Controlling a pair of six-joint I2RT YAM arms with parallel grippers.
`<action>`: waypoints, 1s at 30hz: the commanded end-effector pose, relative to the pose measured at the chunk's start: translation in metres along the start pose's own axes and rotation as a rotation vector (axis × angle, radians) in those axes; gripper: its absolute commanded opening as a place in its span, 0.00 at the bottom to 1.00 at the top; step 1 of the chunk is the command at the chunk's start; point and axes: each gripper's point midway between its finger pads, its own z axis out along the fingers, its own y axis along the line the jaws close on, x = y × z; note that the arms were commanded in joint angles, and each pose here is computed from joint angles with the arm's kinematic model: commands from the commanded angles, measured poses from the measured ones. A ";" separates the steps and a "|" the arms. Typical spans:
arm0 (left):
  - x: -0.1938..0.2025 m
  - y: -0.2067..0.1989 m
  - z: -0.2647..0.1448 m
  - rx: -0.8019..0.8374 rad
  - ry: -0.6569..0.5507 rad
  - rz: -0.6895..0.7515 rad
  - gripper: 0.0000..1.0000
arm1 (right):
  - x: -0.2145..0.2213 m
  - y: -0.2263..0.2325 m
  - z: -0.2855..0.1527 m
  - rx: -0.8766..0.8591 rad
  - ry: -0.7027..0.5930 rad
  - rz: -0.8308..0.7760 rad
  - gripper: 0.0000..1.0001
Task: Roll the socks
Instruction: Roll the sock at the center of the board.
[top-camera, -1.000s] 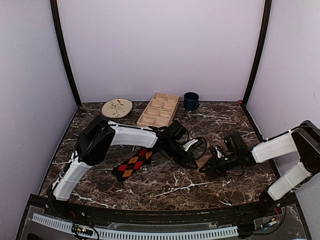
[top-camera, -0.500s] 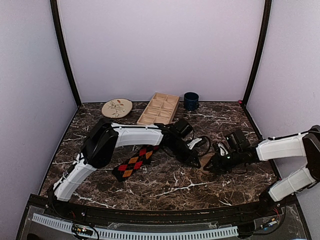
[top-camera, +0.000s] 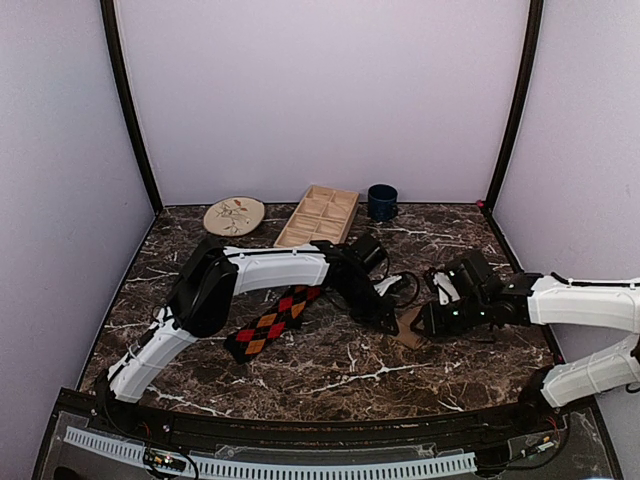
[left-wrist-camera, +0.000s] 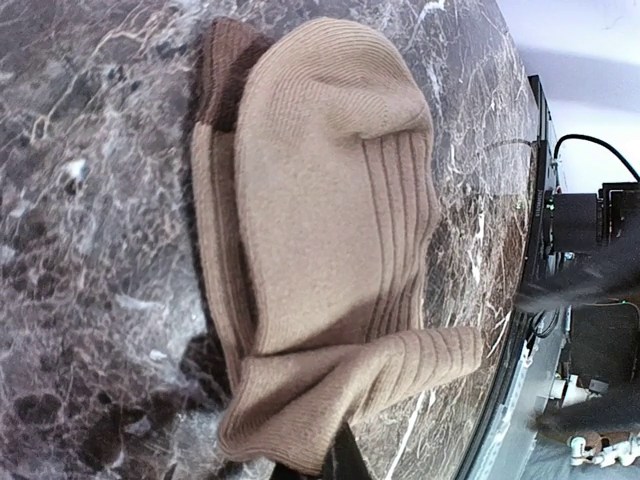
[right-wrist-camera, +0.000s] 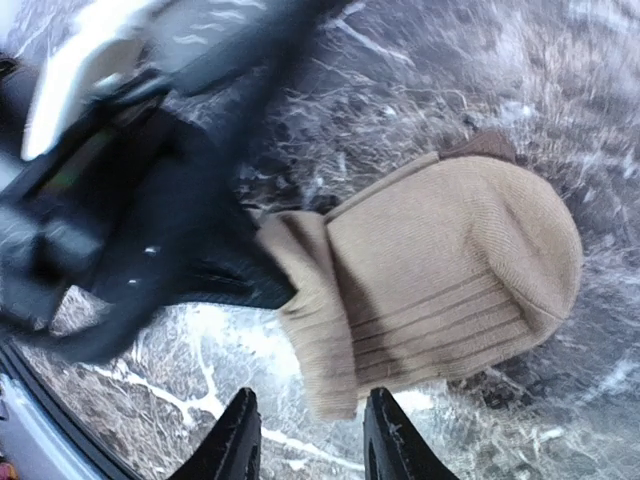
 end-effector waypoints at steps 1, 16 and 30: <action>0.007 0.013 -0.001 -0.025 0.035 -0.070 0.00 | -0.015 0.010 -0.019 0.102 -0.108 -0.126 0.36; 0.004 0.006 -0.005 0.010 0.051 -0.048 0.00 | 0.005 0.027 0.006 0.399 -0.024 -0.419 0.49; 0.009 0.007 -0.009 0.060 0.078 -0.049 0.00 | 0.016 0.016 0.027 0.492 0.048 -0.507 0.48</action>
